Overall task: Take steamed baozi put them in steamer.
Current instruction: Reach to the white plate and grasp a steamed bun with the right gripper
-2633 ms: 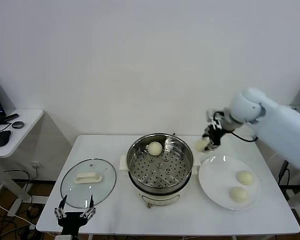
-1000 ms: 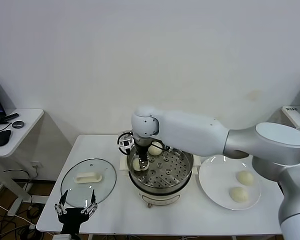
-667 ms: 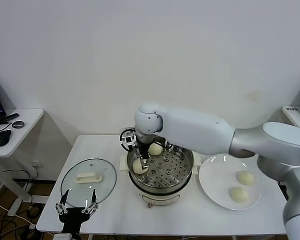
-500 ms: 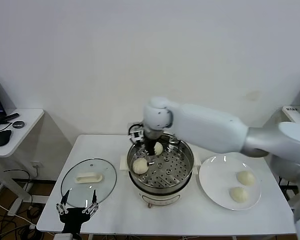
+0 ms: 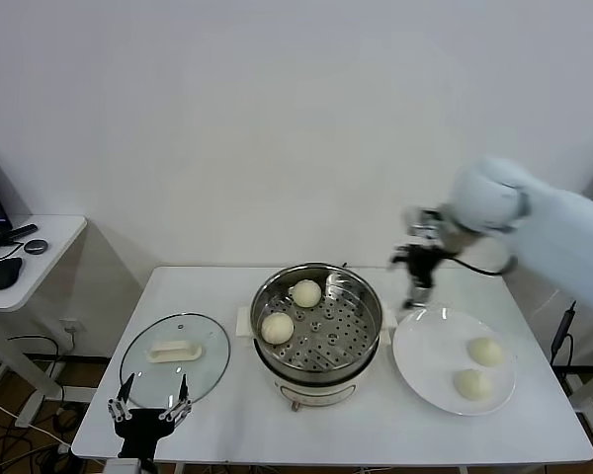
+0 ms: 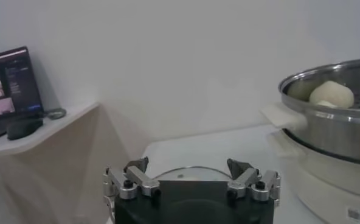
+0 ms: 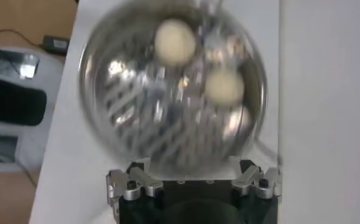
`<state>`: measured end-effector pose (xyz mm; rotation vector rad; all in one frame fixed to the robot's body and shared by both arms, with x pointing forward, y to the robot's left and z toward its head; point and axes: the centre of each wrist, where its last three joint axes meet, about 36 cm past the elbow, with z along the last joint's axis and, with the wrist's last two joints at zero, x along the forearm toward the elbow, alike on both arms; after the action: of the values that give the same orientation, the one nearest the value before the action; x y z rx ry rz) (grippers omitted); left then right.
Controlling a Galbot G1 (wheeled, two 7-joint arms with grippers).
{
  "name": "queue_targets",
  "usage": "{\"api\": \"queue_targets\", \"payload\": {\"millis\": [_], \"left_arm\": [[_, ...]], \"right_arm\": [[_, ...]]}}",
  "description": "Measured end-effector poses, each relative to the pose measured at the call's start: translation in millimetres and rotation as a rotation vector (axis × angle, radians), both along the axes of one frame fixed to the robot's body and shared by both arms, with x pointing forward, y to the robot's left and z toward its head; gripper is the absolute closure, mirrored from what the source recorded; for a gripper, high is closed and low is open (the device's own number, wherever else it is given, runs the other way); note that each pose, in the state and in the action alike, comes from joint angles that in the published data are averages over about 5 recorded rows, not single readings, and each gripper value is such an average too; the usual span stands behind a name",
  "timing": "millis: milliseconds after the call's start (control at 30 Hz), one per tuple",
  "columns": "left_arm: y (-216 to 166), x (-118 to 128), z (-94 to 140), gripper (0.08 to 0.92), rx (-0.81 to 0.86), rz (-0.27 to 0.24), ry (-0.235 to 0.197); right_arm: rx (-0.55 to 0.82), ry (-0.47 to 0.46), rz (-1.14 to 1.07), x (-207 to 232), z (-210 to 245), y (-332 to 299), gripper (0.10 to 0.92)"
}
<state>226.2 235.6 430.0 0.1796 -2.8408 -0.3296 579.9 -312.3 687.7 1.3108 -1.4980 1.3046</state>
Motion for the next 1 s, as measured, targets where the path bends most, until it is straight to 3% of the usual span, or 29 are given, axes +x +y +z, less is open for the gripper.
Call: {"api": "queue_targets", "payload": {"millis": [333, 1000], "left_arm": [[-3.2, -9.3, -0.7, 0.177, -0.008, 0.018, 0.02], [1.2, -17.8, -12.2, 0.177, 0.007, 0.049, 0.069]], "right_arm": [[-0.133, 0.054, -0.027, -38.0, -56.2, -76.3, 0.2], [-0.255, 0.179, 0.002, -26.9, -172.4, -93.3, 0.2]]}}
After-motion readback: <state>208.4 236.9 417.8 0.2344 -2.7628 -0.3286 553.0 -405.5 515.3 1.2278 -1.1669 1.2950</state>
